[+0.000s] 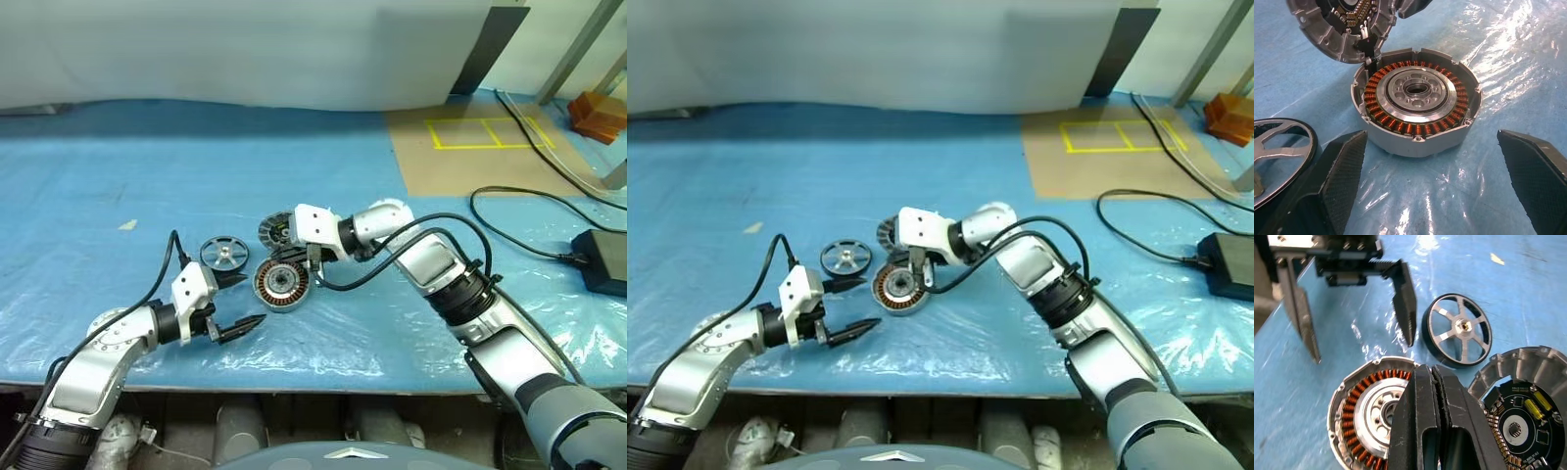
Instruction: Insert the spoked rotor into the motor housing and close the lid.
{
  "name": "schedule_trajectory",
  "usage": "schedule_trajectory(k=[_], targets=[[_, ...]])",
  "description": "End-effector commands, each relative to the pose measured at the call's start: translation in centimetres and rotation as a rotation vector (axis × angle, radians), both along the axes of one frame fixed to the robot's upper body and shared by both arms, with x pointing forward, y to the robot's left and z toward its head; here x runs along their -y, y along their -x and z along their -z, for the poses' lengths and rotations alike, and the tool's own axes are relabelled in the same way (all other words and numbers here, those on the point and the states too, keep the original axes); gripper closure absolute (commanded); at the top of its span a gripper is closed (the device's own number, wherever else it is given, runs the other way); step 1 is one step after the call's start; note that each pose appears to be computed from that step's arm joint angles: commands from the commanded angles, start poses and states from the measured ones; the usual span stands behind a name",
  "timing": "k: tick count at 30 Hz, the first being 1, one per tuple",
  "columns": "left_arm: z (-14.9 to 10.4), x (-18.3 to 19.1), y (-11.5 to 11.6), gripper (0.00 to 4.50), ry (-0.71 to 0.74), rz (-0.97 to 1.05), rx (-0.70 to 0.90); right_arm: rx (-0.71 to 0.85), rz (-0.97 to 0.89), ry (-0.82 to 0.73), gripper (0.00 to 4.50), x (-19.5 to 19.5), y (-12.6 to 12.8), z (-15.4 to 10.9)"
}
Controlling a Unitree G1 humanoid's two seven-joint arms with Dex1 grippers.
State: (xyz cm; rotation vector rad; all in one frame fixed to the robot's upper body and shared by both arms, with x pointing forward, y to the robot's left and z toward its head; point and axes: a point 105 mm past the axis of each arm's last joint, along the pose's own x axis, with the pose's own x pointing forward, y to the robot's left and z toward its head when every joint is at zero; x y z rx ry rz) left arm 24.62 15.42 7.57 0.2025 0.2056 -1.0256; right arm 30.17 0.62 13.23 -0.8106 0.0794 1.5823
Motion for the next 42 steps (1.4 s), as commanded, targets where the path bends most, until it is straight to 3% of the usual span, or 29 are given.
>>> schedule_trajectory(k=[1,9,18,21,26,30,37,40,42], targets=[[-0.6,0.0,-0.1,0.00,0.005,0.003,0.030,0.093,-0.080,0.048,4.47,0.0,0.2,0.0],[-0.6,0.6,0.2,0.00,0.019,-0.002,0.033,0.186,-0.169,0.116,4.47,0.2,-0.2,0.2],[-0.5,0.8,0.4,0.00,0.026,-0.010,0.031,0.172,-0.228,0.109,4.47,-1.1,0.1,0.0],[-0.5,0.9,0.4,0.00,0.027,-0.012,0.031,0.090,-0.228,0.107,4.47,-1.4,0.9,1.5],[-0.5,1.0,0.4,0.00,0.028,-0.012,0.033,0.062,-0.169,0.178,4.47,-0.3,0.1,4.6],[-0.5,1.1,0.4,0.00,0.027,-0.009,0.032,0.050,-0.170,0.150,4.47,-0.2,0.2,4.0],[-0.5,1.4,0.3,0.00,0.037,-0.003,0.032,-0.101,-0.191,-0.060,4.47,-1.9,1.7,-0.6],[-0.5,1.5,0.3,0.00,0.038,-0.002,0.031,-0.115,-0.180,-0.063,4.47,-2.0,1.8,-0.4],[-0.5,1.5,0.3,0.00,0.037,-0.002,0.031,-0.063,-0.140,0.000,4.47,-1.7,1.0,1.3]])
